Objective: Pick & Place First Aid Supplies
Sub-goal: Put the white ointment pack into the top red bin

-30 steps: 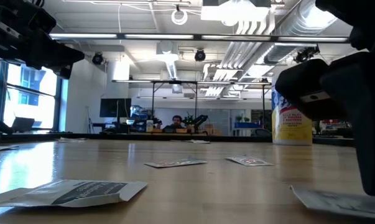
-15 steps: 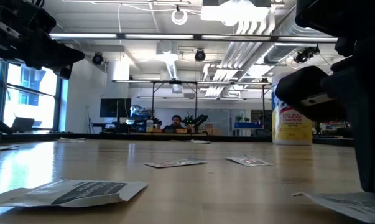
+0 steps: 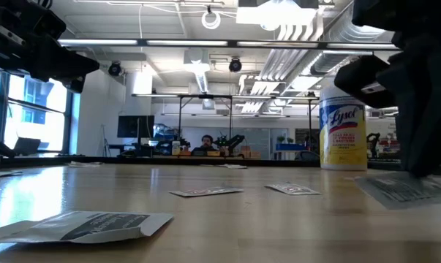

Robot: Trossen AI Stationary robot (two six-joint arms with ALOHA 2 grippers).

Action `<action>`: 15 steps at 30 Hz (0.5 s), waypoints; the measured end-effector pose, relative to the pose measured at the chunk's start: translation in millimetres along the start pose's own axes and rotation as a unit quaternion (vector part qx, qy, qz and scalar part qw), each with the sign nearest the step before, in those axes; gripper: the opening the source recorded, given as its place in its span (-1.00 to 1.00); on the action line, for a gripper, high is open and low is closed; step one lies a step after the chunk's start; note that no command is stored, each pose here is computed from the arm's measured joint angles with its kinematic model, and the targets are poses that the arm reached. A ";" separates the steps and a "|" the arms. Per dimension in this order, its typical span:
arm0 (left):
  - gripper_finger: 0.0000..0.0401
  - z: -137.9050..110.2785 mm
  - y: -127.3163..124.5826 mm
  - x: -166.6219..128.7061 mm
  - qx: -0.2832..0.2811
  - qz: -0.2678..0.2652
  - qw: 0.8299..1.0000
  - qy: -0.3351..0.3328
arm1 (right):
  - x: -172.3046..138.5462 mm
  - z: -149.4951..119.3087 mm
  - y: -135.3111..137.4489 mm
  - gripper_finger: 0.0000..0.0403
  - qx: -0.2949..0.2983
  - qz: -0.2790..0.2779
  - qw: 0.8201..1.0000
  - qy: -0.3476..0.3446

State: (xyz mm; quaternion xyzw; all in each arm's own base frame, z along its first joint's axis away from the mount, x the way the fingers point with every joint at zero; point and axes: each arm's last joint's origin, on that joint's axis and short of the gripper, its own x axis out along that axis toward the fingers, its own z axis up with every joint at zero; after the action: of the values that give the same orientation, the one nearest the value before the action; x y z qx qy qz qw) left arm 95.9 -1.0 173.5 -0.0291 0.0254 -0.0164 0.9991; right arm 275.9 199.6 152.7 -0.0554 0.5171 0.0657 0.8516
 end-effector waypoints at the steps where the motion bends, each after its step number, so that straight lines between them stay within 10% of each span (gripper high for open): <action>1: -0.99 0.1 0.0 0.0 0.000 0.000 1.000 0.000 | -2.1 0.8 -0.4 -0.99 0.001 0.001 1.000 -0.003; 15: -0.99 0.1 0.0 0.0 0.000 0.000 1.000 0.000 | -62.0 -7.5 -11.9 -1.00 0.069 0.033 0.996 0.040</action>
State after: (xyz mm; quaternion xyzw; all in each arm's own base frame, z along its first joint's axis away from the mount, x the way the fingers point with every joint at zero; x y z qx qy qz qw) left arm 95.9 -1.0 173.6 -0.0291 0.0252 -0.0163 0.9991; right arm 243.1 183.3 204.7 0.0184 0.5558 0.0558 0.8292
